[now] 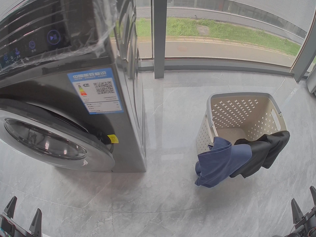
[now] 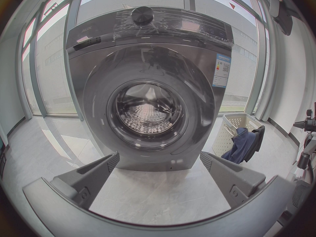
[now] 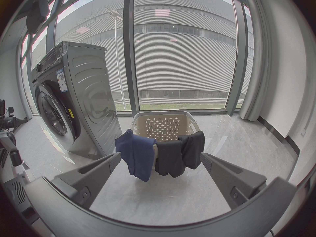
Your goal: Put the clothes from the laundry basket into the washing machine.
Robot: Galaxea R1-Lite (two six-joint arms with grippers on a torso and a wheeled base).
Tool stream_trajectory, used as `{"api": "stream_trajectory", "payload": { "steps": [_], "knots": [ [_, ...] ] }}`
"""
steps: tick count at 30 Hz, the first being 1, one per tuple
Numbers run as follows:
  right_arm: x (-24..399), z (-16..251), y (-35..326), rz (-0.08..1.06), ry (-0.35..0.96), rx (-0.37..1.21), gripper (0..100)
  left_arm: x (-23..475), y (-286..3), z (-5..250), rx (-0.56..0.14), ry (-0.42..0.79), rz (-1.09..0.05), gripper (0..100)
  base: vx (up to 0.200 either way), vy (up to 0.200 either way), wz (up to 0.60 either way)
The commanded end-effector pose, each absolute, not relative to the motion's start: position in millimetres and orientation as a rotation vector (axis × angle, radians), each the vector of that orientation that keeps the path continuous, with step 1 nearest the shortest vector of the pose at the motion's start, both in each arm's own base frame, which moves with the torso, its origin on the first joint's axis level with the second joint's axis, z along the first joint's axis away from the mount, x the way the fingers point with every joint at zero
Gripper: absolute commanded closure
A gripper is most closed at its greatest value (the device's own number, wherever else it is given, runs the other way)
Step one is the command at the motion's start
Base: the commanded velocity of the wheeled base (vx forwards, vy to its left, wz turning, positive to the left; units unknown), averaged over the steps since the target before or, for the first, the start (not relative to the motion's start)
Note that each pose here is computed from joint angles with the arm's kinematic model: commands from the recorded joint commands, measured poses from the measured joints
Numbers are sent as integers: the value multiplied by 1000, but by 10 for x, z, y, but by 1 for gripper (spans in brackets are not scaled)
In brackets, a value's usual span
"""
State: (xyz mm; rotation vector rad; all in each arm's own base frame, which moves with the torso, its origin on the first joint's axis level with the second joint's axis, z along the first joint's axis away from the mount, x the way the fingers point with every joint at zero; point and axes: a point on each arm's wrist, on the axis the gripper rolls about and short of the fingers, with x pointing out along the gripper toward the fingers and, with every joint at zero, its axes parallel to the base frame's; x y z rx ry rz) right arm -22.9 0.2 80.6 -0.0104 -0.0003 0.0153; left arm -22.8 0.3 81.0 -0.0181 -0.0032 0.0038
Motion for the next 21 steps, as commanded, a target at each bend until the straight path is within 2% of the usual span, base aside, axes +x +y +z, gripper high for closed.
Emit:
{"api": "stream_trajectory", "payload": {
  "steps": [1,7,19,21],
  "knots": [
    [-229,759,2,17,-2,-11,0,-227,2,758,-18,-2,5,0,0,0,0],
    [-229,757,2,17,0,-11,0,-227,2,758,-18,-2,5,0,-200,0,0],
    [-229,759,1,18,-2,-9,0,-227,2,758,-18,-2,5,0,0,0,0],
    [-229,759,1,18,-2,-9,0,-227,2,758,-18,-2,5,0,0,200,0]
  ]
}}
